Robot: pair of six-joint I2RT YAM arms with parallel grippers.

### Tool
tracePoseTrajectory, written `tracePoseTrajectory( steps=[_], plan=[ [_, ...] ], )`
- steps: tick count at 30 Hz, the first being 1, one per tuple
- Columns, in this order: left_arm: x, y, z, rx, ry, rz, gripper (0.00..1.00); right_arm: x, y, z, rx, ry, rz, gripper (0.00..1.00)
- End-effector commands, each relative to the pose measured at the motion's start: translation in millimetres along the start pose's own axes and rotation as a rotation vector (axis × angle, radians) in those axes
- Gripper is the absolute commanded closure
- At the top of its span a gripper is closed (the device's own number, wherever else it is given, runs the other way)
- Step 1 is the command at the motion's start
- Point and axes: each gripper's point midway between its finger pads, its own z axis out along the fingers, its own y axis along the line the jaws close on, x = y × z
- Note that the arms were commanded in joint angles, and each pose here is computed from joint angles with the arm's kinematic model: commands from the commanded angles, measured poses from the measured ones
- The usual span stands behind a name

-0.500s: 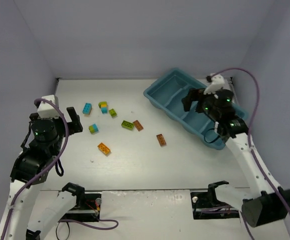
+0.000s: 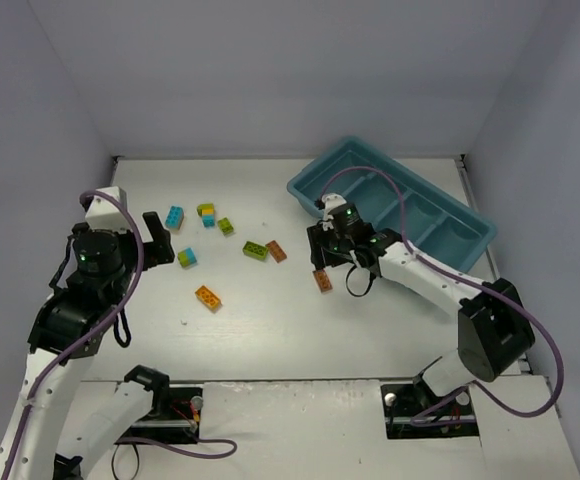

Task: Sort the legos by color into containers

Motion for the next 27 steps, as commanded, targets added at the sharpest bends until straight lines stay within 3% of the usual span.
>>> tracePoseTrajectory(
  steps=[1,7,15,19,23,24,25,27],
  plan=[
    [-9.3,-9.0,4.0,0.031,-0.025,-0.038,0.11,2.1,4.7,5.4,0.038,0.004,0.003,0.47],
    [-7.2,-11.2,8.5,0.036,-0.017,-0.036,0.11,41.8,-6.8,29.2,0.127,0.119,0.031,0.38],
    [-5.6,-13.9,11.3,0.044,-0.006,-0.029,0.11,71.8,-15.0,49.4,0.164,0.216,0.04,0.37],
    [-4.4,-13.8,11.8,0.045,-0.003,-0.026,0.11,81.5,-10.9,57.1,0.139,0.25,0.041,0.43],
    [-4.4,-14.0,12.2,0.046,-0.003,-0.021,0.11,79.2,-10.2,59.4,0.135,0.245,0.034,0.69],
    [-3.8,-14.0,12.4,0.046,-0.001,-0.019,0.11,76.6,-9.7,59.2,0.133,0.24,0.032,0.86],
    [-3.7,-14.2,12.4,0.047,-0.001,-0.017,0.11,70.1,-7.1,57.3,0.126,0.223,0.024,0.95],
    [-3.1,-13.7,12.2,0.045,0.0,-0.015,0.11,41.0,-0.4,52.8,0.106,0.154,0.014,1.0]
  ],
)
